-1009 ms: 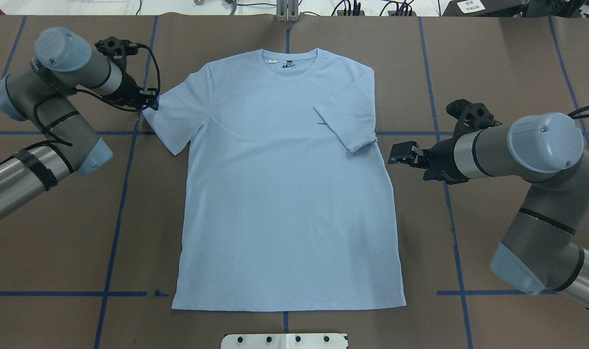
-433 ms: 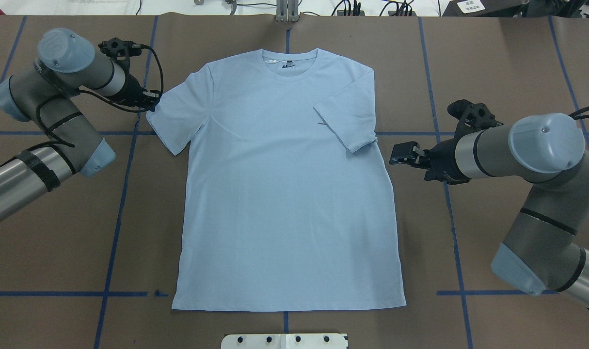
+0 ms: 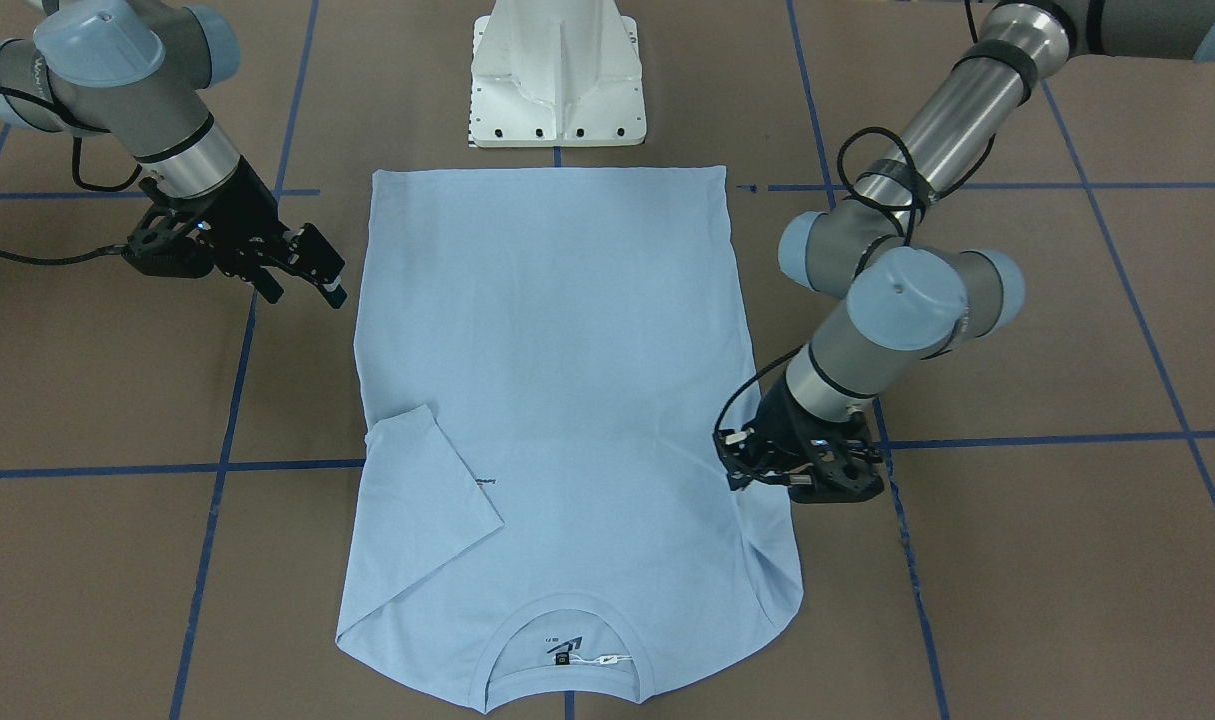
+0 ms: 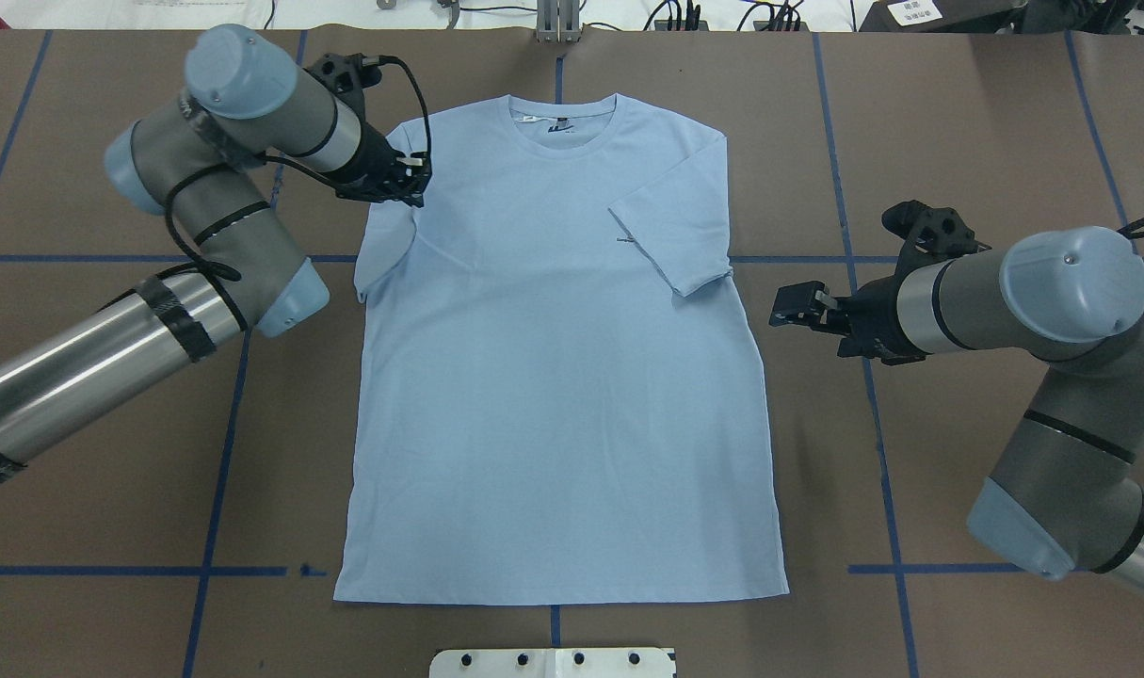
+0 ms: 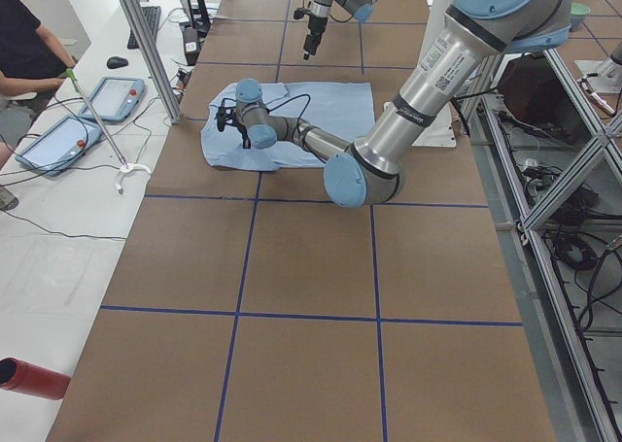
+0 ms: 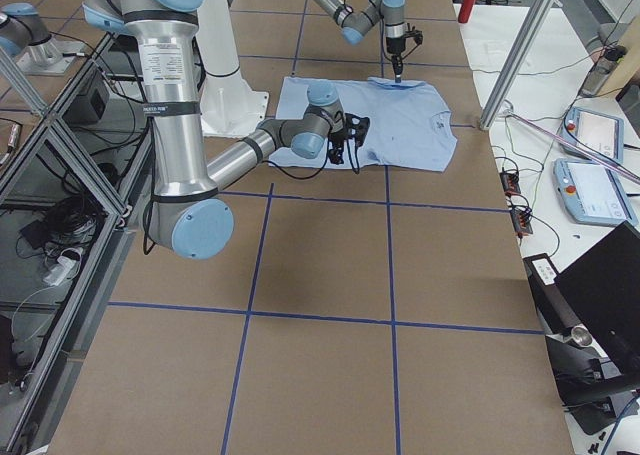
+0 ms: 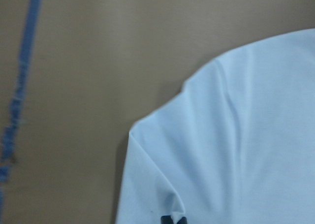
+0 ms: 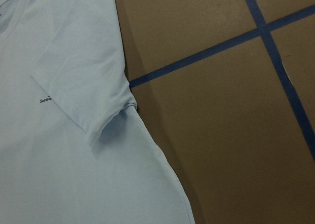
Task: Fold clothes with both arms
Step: 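Fold the other sleeve inward with the left gripper while the right gripper lowers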
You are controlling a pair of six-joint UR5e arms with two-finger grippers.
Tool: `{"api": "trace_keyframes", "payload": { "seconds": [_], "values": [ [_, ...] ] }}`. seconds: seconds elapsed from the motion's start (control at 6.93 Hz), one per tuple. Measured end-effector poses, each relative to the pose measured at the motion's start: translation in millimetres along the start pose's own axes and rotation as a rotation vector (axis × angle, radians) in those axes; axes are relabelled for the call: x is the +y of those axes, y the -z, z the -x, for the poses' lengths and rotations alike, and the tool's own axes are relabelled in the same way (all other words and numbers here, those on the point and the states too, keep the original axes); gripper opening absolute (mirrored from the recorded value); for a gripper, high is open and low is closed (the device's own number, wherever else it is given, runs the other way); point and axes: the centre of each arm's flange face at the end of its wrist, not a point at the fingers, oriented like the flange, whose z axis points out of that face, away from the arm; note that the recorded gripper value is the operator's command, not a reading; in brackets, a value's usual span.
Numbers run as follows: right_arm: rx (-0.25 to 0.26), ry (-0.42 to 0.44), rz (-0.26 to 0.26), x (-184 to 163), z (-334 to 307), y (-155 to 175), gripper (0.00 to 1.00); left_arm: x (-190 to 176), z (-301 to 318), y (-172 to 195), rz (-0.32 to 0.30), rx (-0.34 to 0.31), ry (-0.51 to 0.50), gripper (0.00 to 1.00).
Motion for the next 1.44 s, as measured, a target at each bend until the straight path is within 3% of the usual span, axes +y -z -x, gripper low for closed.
{"api": "trace_keyframes", "payload": {
  "seconds": [0.14,0.58,0.87,1.15,1.44],
  "values": [
    [0.005,-0.002,-0.001,0.0,-2.1,-1.5,1.0,4.9,-35.1,-9.4,0.014,0.017,0.04,0.76],
    [0.004,-0.01,-0.01,0.9,1.1,-4.8,1.0,13.4,-73.6,-1.4,0.021,0.06,0.058,0.79],
    [-0.006,-0.045,-0.023,9.4,9.4,-6.0,1.0,78.3,-60.4,53.0,0.044,0.162,0.068,0.79],
    [0.003,-0.107,-0.065,78.0,21.2,-28.9,0.99,154.3,-48.3,104.7,0.097,0.222,0.093,0.8],
    [0.06,-0.15,-0.133,177.6,32.9,-33.4,0.91,187.7,-29.8,133.5,0.119,0.228,0.108,0.8]
  ]
}}
